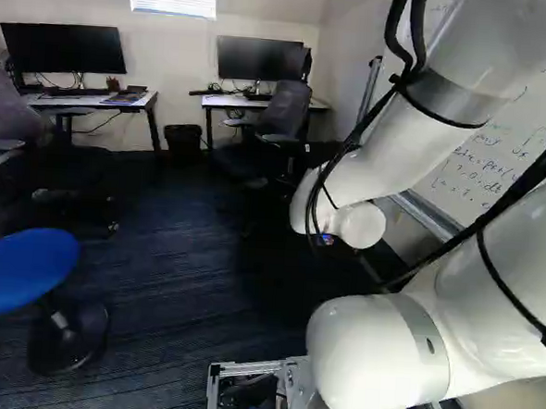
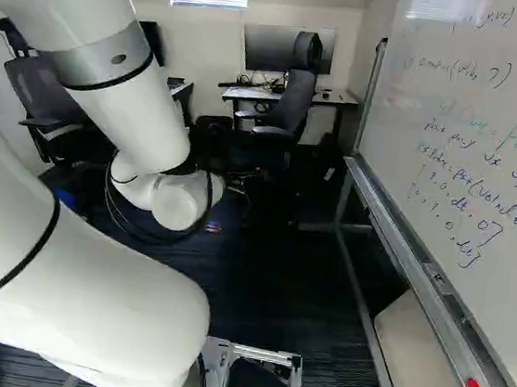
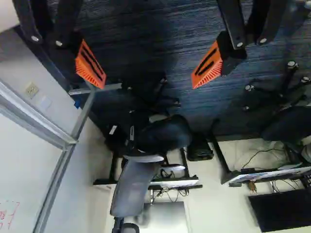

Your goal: Open the door and move inside

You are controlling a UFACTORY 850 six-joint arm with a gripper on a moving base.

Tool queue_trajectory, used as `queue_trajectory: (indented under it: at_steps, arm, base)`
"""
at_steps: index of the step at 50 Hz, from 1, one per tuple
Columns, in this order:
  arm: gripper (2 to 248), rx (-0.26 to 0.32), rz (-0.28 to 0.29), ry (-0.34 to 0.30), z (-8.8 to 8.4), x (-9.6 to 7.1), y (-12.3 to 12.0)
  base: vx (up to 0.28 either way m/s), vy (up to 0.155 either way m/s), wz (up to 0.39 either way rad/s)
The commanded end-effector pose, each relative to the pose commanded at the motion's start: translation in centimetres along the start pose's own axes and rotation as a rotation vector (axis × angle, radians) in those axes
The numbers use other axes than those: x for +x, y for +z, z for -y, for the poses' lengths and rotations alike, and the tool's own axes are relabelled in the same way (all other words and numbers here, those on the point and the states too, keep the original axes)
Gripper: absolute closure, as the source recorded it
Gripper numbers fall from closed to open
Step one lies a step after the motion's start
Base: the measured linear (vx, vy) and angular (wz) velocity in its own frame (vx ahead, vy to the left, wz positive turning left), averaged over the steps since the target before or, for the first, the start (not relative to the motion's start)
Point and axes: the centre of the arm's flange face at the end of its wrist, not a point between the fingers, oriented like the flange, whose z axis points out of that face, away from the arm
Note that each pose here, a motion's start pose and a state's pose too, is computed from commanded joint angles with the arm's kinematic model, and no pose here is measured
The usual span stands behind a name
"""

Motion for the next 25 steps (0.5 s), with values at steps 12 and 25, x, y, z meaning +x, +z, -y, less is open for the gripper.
queue_trajectory:
  at_steps: [12, 25]
  arm:
    - [3, -0.009, 0.005, -0.015, -0.2, -1.0, -0.8]
    - [3, -0.013, 0.007, -0.022, -0.2, -1.5, -1.3]
  base:
    - [0.0, 0.0, 0.0]
    - [0.0, 0.0, 0.0]
